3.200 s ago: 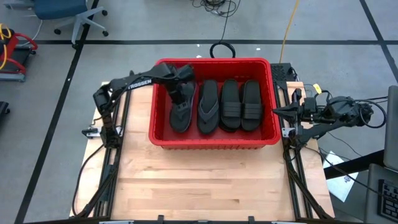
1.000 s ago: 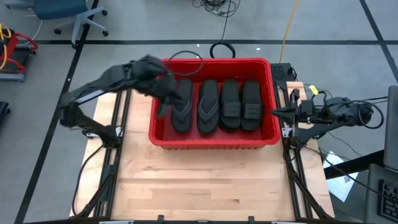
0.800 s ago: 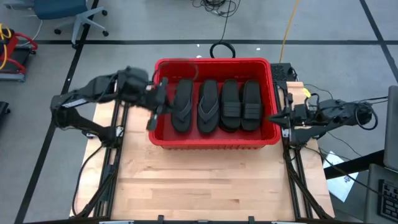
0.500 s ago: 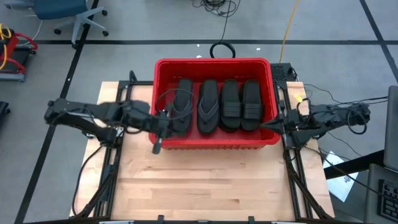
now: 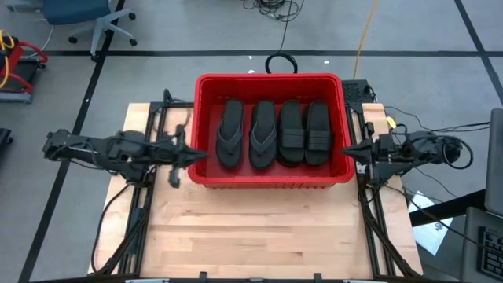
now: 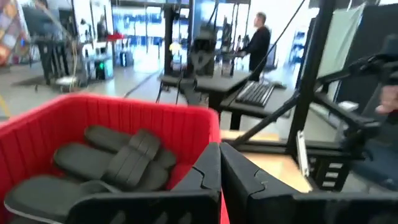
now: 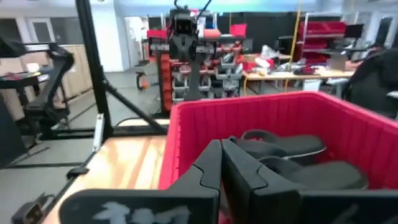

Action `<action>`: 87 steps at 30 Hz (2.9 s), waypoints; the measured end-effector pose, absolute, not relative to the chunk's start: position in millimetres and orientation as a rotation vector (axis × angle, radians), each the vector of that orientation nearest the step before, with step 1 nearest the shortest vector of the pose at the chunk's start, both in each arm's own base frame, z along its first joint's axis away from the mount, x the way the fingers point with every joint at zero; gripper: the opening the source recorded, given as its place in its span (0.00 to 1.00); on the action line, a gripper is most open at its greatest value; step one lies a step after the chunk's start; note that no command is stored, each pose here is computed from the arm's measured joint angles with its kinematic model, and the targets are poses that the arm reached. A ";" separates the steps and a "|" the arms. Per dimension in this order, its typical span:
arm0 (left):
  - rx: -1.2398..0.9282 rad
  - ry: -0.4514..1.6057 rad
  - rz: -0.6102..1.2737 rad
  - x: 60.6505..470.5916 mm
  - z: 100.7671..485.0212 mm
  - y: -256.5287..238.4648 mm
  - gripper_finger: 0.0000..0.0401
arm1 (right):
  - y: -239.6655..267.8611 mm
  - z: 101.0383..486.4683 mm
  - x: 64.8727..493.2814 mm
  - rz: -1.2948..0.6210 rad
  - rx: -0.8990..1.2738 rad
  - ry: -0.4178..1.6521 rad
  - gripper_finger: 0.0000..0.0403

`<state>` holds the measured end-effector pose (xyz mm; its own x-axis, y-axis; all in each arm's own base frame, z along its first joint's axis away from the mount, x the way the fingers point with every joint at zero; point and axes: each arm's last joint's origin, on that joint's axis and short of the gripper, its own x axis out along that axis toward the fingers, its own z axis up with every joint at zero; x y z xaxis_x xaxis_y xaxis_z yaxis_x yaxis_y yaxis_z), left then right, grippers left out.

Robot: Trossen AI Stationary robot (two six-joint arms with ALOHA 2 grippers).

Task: Pick and place slides into bin
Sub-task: Return to Home Position

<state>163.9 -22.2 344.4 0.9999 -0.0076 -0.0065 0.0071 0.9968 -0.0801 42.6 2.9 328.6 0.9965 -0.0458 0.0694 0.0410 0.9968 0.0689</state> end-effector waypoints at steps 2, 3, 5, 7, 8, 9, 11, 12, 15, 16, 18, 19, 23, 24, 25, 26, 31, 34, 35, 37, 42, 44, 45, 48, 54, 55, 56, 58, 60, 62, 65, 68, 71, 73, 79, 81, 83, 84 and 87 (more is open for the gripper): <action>-0.068 -0.018 0.013 153.3 345.7 -24.5 0.00 | 3.2 324.5 43.2 -0.037 0.082 -0.057 0.00; -0.057 -0.013 0.035 148.2 344.4 -24.9 0.00 | 3.3 323.3 43.6 -0.038 0.085 -0.052 0.00; -0.034 0.002 0.086 139.4 341.7 -25.2 0.00 | 2.9 319.8 42.5 -0.042 0.075 -0.023 0.00; -0.025 0.002 0.125 131.0 340.6 -24.6 0.00 | 2.4 317.5 41.2 -0.048 0.067 -0.006 0.00; -0.024 -0.002 0.130 127.3 340.1 -24.4 0.00 | 1.9 318.1 39.7 -0.048 0.064 -0.018 0.00; -0.027 -0.011 0.135 124.5 340.6 -24.2 0.00 | 1.2 320.2 37.2 -0.044 0.062 -0.053 0.00; -0.046 -0.036 0.145 118.1 342.7 -23.1 0.00 | 0.0 329.3 30.7 -0.017 0.075 -0.159 0.00; -0.055 -0.042 0.143 116.0 343.2 -23.1 0.00 | -0.6 332.2 28.1 -0.009 0.082 -0.189 0.00; -0.041 -0.039 0.148 113.6 343.0 -24.5 0.00 | 0.7 323.3 30.3 0.011 0.091 -0.103 0.00; -0.019 -0.024 0.161 113.0 341.6 -24.6 0.00 | 0.9 318.3 31.2 0.008 0.085 -0.054 0.00; -0.006 -0.016 0.169 108.2 340.7 -23.7 0.00 | 0.0 313.4 31.1 -0.022 0.073 -0.009 0.00; -0.007 -0.017 0.171 104.7 340.4 -22.5 0.00 | -0.8 313.0 29.8 -0.038 0.067 -0.008 0.00; -0.035 -0.055 0.204 86.2 342.9 -14.9 0.00 | -3.4 313.2 22.2 -0.046 0.033 -0.043 0.00; -0.048 -0.064 0.208 81.9 341.0 -13.3 0.00 | -4.4 313.5 18.8 -0.046 0.038 -0.061 0.00; -0.061 -0.076 0.209 77.6 338.4 -11.7 0.00 | -5.5 313.5 15.5 -0.046 0.047 -0.077 0.00; -0.070 -0.091 0.212 74.5 335.1 -10.5 0.00 | -6.4 313.3 12.4 -0.046 0.058 -0.091 0.00; -0.105 -0.204 0.227 73.9 315.9 -9.9 0.00 | -7.7 310.6 7.8 -0.041 0.066 -0.064 0.00; -0.113 -0.221 0.238 82.9 298.8 -12.8 0.00 | -7.6 309.0 7.3 -0.031 0.101 -0.045 0.00; -0.120 -0.220 0.237 86.3 292.3 -14.1 0.00 | -7.4 307.7 7.0 -0.022 0.112 -0.034 0.00; -0.144 -0.233 0.234 92.4 281.4 -16.3 0.00 | -7.0 308.0 7.1 -0.009 0.144 -0.036 0.00; -0.132 -0.287 0.226 94.9 277.2 -18.4 0.00 | -6.8 307.8 8.3 -0.016 0.154 -0.029 0.00; -0.107 -0.289 0.225 94.0 278.1 -18.7 0.00 | -7.5 308.0 8.2 -0.037 0.153 -0.032 0.00; -0.099 -0.293 0.225 93.2 278.5 -18.5 0.00 | -7.6 308.0 8.2 -0.042 0.153 -0.032 0.00; -0.091 -0.301 0.217 91.8 279.6 -18.7 0.00 | -7.6 308.0 8.2 -0.042 0.155 -0.033 0.00; -0.077 -0.246 0.176 93.5 273.9 -21.2 0.00 | -7.6 308.0 8.2 -0.041 0.155 -0.032 0.00; -0.065 -0.223 0.170 94.2 271.6 -21.6 0.00 | -7.6 307.9 8.2 -0.042 0.154 -0.031 0.00; -0.061 -0.203 0.166 94.8 269.5 -22.0 0.00 | -7.6 307.8 8.2 -0.042 0.154 -0.030 0.00; -0.066 -0.175 0.160 95.7 266.6 -22.4 0.00 | -7.5 306.8 8.2 -0.039 0.151 -0.020 0.00; -0.051 -0.158 0.142 97.0 264.9 -23.4 0.00 | -7.4 304.2 8.3 -0.039 0.142 0.006 0.00; -0.016 -0.135 0.101 98.7 262.7 -25.3 0.00 | -6.7 303.0 8.4 -0.016 0.139 0.020 0.00; -0.004 -0.104 0.067 101.1 259.7 -27.2 0.00 | -6.6 303.4 8.4 -0.014 0.143 0.016 0.00; 0.011 -0.064 0.009 102.8 255.5 -29.5 0.00 | -6.6 304.0 8.5 -0.014 0.177 0.010 0.00; 0.015 -0.058 -0.030 102.7 254.8 -30.6 0.00 | -6.7 303.9 8.5 -0.018 0.197 0.010 0.00; 0.017 -0.058 -0.048 102.7 254.8 -31.1 0.00 | -6.7 304.2 8.5 -0.017 0.197 0.007 0.00; -0.068 -0.041 -0.038 102.8 253.2 -30.8 0.01 | -6.6 306.4 8.5 -0.011 0.203 -0.015 0.00; -0.080 -0.033 -0.039 102.9 252.5 -30.8 0.01 | -6.6 306.4 8.5 -0.011 0.203 -0.015 0.00; -0.074 -0.031 -0.042 102.9 252.2 -30.9 0.01 | -6.6 306.4 8.5 -0.011 0.202 -0.015 0.00; -0.067 -0.029 -0.042 102.9 252.0 -30.9 0.01 | -6.6 306.4 8.5 -0.011 0.203 -0.015 0.00; -0.070 -0.028 -0.042 102.9 251.9 -30.9 0.00 | -6.6 306.4 8.5 -0.011 0.202 -0.015 0.00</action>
